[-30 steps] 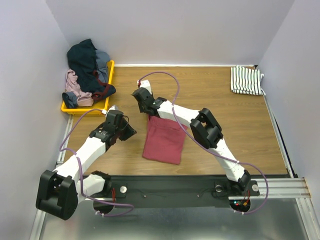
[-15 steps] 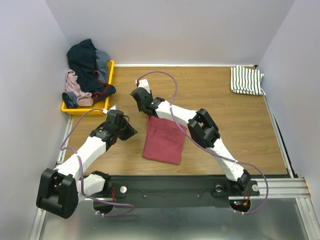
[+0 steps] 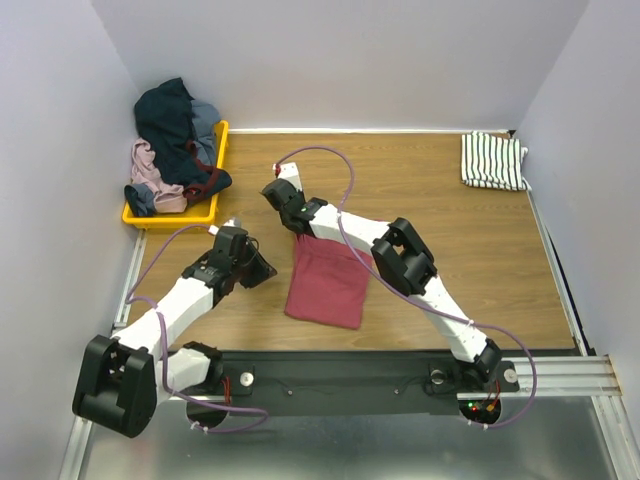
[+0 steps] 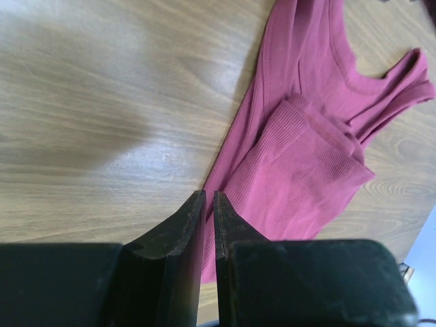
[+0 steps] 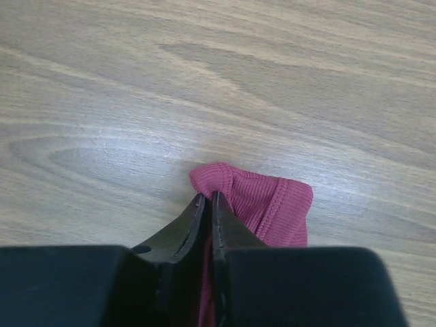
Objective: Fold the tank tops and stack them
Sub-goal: Fold the tank top
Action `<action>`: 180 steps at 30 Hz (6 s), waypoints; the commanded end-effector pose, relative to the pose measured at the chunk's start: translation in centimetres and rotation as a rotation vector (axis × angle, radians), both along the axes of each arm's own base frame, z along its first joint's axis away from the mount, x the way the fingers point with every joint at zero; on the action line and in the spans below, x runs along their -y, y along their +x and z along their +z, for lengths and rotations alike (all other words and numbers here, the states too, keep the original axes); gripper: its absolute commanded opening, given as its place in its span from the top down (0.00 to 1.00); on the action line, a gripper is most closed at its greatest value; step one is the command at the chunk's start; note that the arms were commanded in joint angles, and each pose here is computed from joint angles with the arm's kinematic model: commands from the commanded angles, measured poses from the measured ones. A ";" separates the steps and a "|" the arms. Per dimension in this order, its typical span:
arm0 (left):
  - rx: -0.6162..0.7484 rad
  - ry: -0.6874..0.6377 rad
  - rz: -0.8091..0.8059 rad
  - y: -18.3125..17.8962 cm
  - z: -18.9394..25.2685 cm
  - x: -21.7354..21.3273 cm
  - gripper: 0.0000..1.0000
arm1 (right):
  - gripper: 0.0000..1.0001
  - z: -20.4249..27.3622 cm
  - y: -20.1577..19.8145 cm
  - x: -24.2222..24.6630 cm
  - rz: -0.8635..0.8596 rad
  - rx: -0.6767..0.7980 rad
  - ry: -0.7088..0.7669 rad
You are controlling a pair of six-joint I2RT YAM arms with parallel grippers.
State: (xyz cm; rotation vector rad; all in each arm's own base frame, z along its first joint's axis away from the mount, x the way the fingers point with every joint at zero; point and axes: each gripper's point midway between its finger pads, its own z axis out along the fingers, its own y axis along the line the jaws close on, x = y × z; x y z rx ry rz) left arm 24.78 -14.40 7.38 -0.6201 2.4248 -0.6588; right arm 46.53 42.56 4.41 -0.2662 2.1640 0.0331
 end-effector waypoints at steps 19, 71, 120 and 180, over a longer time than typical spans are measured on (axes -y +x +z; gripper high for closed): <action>0.075 -0.088 -0.199 -3.1 0.8 6.1 0.69 | 1.00 9.8 1.0 3.9 -0.083 0.035 0.387; 0.154 0.060 -0.160 -0.6 5.3 5.6 0.68 | 0.62 6.8 2.4 16.5 -0.167 0.015 0.567; -0.040 -0.007 -0.031 -2.5 -5.2 3.1 0.59 | 0.45 -1.5 -31.7 11.4 0.322 -0.187 -0.309; 0.182 -0.039 -0.074 15.7 9.2 16.9 1.00 | 0.90 6.1 -25.0 15.4 0.061 -0.396 0.553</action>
